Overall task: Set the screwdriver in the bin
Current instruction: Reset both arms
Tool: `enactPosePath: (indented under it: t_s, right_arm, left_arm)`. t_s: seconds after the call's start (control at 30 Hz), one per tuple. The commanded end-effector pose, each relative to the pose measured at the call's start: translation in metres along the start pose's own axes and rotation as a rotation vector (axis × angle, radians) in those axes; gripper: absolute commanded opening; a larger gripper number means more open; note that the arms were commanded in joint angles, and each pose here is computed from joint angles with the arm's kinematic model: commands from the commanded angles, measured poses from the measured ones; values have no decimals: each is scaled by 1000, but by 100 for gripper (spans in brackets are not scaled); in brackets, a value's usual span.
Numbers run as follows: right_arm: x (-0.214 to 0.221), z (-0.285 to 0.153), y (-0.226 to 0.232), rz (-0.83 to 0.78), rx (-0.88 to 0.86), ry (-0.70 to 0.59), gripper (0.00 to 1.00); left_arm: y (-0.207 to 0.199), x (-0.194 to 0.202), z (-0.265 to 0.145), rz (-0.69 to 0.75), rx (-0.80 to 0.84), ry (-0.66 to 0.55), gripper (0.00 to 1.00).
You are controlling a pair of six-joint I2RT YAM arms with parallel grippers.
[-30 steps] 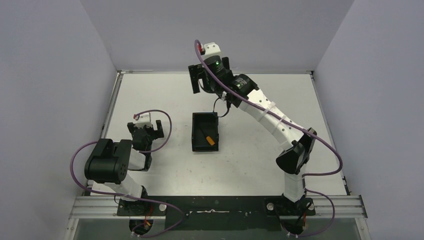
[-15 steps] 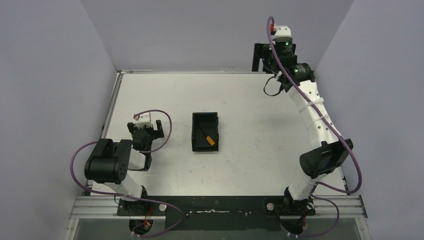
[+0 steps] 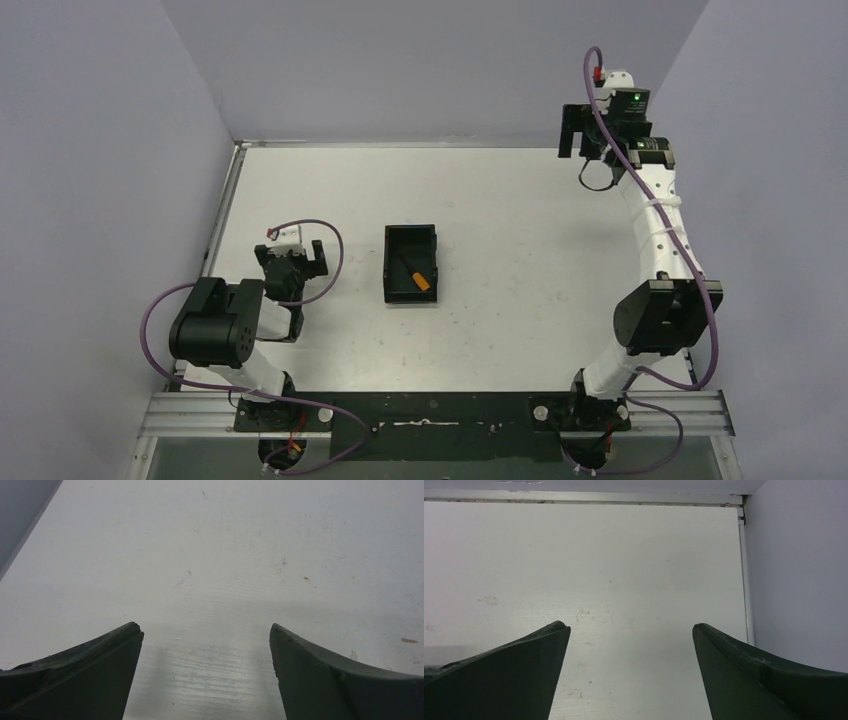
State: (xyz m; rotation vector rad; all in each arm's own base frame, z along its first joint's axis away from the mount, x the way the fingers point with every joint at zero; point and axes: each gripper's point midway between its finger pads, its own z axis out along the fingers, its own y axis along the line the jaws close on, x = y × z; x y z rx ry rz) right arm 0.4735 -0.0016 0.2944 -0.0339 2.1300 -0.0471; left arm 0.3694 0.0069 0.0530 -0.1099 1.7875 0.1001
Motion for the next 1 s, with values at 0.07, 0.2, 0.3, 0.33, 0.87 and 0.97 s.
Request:
enactPosePath:
  t_s: [0.07,0.2,0.3,0.33,0.87,0.97]
  right_arm:
    - [-32,-16,-21,-16,-57,-138,100]
    - [-28,-12,-29,25,-35,-113,100]
    - [-27,-10,-36,34,4,-103,100]
    - [-27,-12,-37,34,10,-110,100]
    - [-31,-15,-31,58,71,-149,100]
    - [-28,-13,-29,44,57,-139,100]
  left_arm:
    - [-4,-23,6,-8,13,-75,97]
    - [-4,-22,6,-8,14,-74,97]
    - [-4,-22,6,-8,14,-75,97]
    - [-4,-22,6,-7,14,-75,97]
    - [-4,-22,6,-7,14,-74,97]
    - [-4,-23,6,-8,14,-76,97]
